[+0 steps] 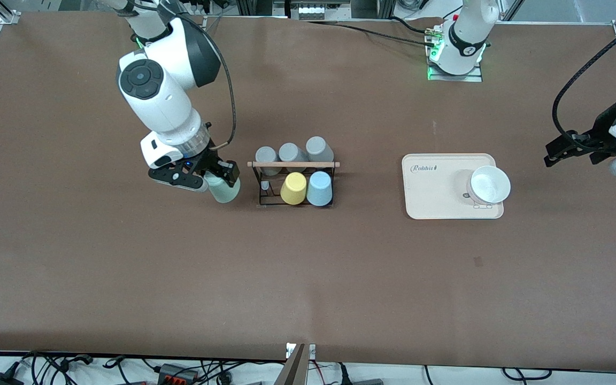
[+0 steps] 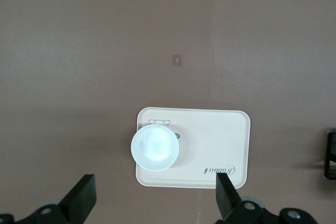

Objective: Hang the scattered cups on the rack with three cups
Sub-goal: 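Carry the pale green cup with the right gripper to the rack, then hang the pale green cup on the rack peg beside the yellow cup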

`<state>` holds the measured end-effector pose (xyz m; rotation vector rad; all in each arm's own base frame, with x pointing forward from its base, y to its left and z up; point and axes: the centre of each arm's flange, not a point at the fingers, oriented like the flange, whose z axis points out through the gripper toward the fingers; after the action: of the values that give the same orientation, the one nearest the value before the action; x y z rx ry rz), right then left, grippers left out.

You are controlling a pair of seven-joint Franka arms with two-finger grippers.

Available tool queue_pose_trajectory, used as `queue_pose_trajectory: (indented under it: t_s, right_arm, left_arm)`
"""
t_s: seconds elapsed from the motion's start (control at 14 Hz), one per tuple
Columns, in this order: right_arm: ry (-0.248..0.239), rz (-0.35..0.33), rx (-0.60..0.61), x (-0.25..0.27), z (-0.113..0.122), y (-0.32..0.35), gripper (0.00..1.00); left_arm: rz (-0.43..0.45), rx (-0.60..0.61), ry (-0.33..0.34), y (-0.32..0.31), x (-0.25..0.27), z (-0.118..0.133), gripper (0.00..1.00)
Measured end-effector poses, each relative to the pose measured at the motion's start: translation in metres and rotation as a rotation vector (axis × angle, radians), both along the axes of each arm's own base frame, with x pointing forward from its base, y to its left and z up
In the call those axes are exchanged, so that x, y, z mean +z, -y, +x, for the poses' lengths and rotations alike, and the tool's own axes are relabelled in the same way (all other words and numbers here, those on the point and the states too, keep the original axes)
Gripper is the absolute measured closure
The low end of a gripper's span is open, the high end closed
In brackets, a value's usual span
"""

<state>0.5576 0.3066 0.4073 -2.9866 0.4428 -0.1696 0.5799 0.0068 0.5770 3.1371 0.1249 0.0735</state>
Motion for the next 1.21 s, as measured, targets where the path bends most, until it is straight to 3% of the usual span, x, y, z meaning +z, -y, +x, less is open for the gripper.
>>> queue_pose_trajectory:
  t_s: [0.43,0.78,1.21]
  right_arm:
    - [-0.015,0.035,-0.095,-0.006,-0.009,-0.054,0.33]
    - [-0.018,-0.034,-0.095,-0.037,-0.026,-0.084,0.33]
    - [-0.025,-0.051,-0.083,-0.05,-0.028,-0.091,0.33]
  left_arm:
    - [0.0,0.0,-0.006,0.0,0.0,-0.001,0.0]
    - [0.0,0.0,-0.006,0.0,0.0,-0.001,0.0]
    - [0.0,0.0,-0.006,0.0,0.001,-0.001,0.0]
